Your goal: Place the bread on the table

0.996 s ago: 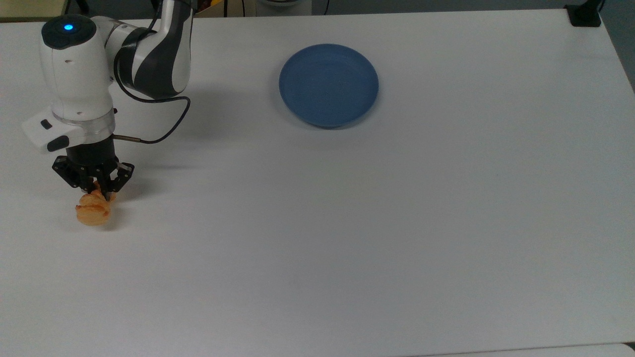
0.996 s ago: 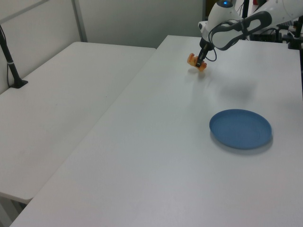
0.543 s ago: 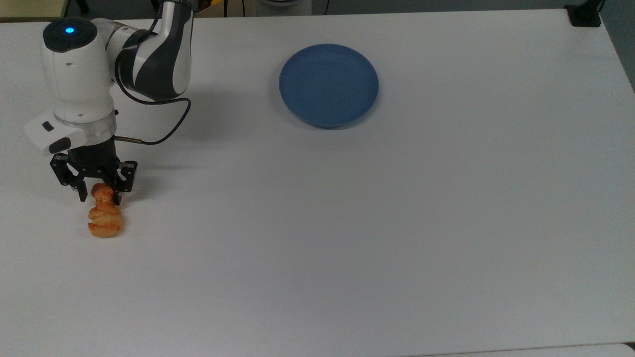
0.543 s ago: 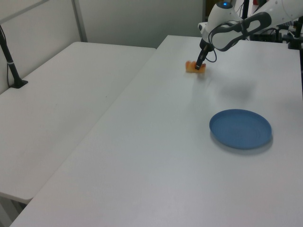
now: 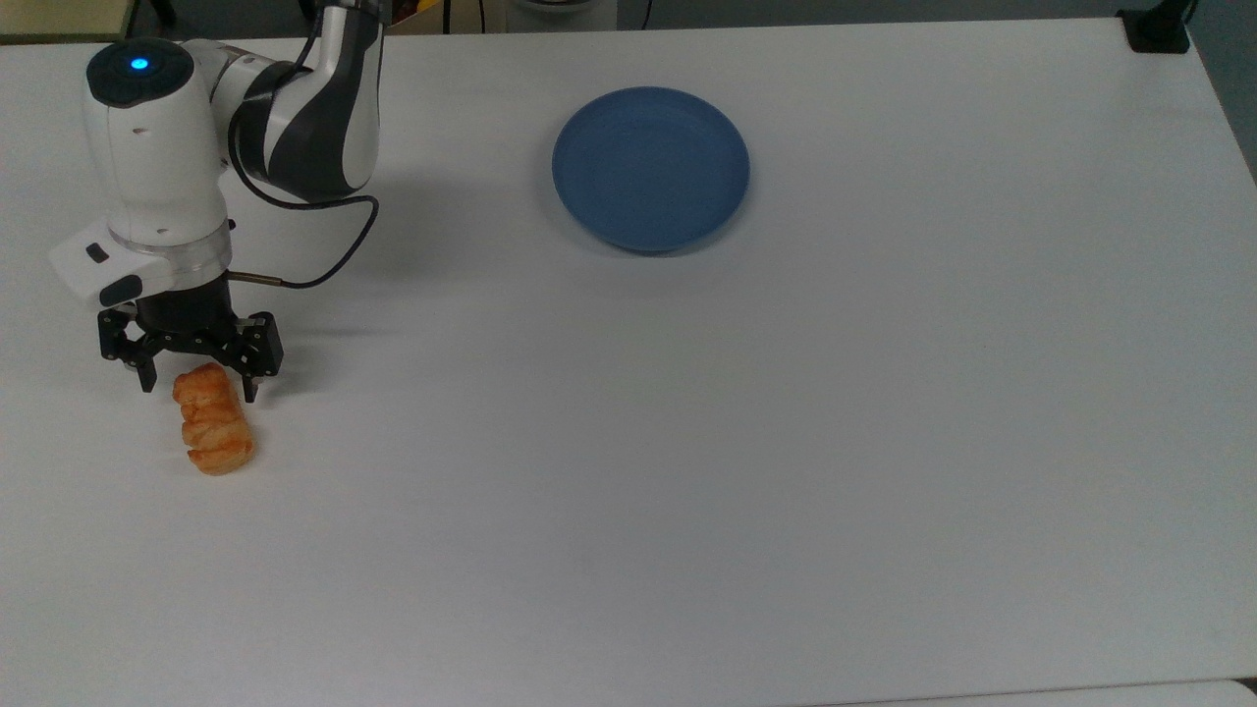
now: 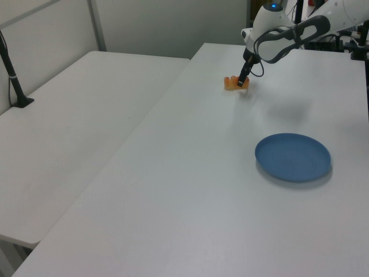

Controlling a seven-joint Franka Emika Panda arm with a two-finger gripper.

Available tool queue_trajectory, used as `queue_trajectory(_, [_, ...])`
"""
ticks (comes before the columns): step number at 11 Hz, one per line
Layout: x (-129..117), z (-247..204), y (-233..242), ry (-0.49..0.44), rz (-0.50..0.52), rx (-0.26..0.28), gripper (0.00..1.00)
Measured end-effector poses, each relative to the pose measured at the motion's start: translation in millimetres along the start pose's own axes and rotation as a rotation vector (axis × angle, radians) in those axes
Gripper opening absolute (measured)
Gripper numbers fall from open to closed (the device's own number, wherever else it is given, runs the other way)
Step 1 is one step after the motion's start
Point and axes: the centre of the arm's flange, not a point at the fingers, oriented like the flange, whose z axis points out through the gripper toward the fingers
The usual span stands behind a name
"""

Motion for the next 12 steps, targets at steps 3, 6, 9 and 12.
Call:
queue_trajectory(3, [9,-11,2,0.023,-0.002,-0.008,1.0])
queue_trajectory(6, [27,-54,0,0.068,0.015,-0.015,1.0])
queue_trajectory(9, [44,-99,-41,0.019,0.063,0.031,1.0])
queue_trajectory(12, [53,-158,-130,-0.082,0.092,0.067,1.0])
